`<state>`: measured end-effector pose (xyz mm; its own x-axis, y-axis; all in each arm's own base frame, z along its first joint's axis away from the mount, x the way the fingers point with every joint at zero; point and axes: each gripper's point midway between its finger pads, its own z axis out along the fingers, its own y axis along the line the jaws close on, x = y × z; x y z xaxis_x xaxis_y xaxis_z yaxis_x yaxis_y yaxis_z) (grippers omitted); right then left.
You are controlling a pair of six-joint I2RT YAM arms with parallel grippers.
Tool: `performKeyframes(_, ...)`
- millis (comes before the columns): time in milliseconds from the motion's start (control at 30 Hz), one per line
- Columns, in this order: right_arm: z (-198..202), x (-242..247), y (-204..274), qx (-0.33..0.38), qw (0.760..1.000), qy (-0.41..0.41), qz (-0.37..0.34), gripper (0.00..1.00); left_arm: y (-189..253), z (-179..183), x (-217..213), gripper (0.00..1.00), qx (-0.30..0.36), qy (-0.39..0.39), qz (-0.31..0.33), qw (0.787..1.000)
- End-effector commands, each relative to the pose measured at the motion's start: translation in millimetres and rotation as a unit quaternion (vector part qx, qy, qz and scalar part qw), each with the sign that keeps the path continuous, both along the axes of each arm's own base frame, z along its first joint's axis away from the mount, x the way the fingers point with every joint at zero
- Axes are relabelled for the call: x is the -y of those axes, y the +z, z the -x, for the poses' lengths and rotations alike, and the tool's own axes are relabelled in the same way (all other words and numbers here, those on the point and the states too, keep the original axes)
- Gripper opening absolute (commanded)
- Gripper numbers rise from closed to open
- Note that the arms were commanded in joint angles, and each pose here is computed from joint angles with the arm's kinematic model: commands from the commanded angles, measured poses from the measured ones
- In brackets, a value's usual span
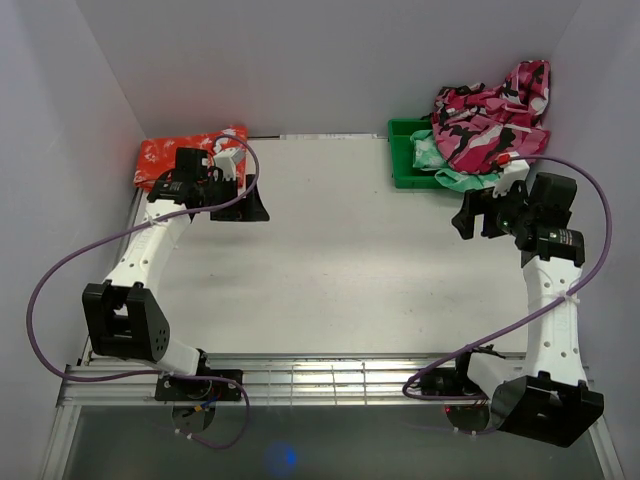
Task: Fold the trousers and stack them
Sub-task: Grab the trousers from the pile
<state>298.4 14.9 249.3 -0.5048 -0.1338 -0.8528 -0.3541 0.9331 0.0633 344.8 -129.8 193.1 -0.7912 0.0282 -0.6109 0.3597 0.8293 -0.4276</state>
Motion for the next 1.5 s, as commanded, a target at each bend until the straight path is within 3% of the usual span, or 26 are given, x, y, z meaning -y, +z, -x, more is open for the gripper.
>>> performKeyframes(0,-5,6,28,0.030,0.999,-0.022,0.008,0.90,52,-16,-2,0.98,0.073,0.009,0.004,0.997)
performKeyframes(200,-57,24,73,0.078,0.995,-0.066,0.003,0.90,90,-44,0,0.98,0.118,0.019,0.011,0.993)
performKeyframes(367,-125,52,88,0.098,0.989,-0.113,0.015,0.90,102,-55,-3,0.98,0.133,0.043,0.013,0.990)
performKeyframes(400,-138,56,110,0.127,0.985,-0.119,0.017,0.90,101,-57,-6,0.98,0.134,0.051,0.006,0.990)
performKeyframes(600,-229,76,92,0.119,0.982,-0.147,0.000,0.90,89,-61,-15,0.98,0.126,0.049,-0.030,0.990)
performKeyframes(700,-270,86,77,0.115,0.980,-0.164,-0.007,0.90,74,-64,-24,0.98,0.113,0.055,-0.059,0.990)
performKeyframes(733,-287,89,51,0.095,0.982,-0.165,-0.008,0.90,70,-65,-27,0.98,0.109,0.060,-0.067,0.990)
performKeyframes(800,-306,92,51,0.109,0.980,-0.167,-0.006,0.90,62,-66,-28,0.98,0.093,0.062,-0.074,0.991)
performKeyframes(933,-341,90,2,0.098,0.983,-0.158,-0.001,0.90,38,-67,-31,0.98,0.056,0.067,-0.085,0.993)
performKeyframes(1233,-368,86,-99,0.043,0.985,-0.168,0.018,0.90,18,-78,-41,0.98,0.018,0.069,-0.126,0.989)
performKeyframes(1333,-367,81,-114,0.030,0.988,-0.151,0.033,1.00,13,-81,-42,0.98,0.005,0.069,-0.132,0.989)
performKeyframes(1367,-366,81,-116,0.029,0.989,-0.143,0.038,0.77,12,-82,-43,0.98,0.002,0.069,-0.133,0.989)
performKeyframes(1467,-369,80,-93,0.047,0.988,-0.141,0.038,0.24,11,-83,-43,0.98,0.000,0.067,-0.135,0.989)
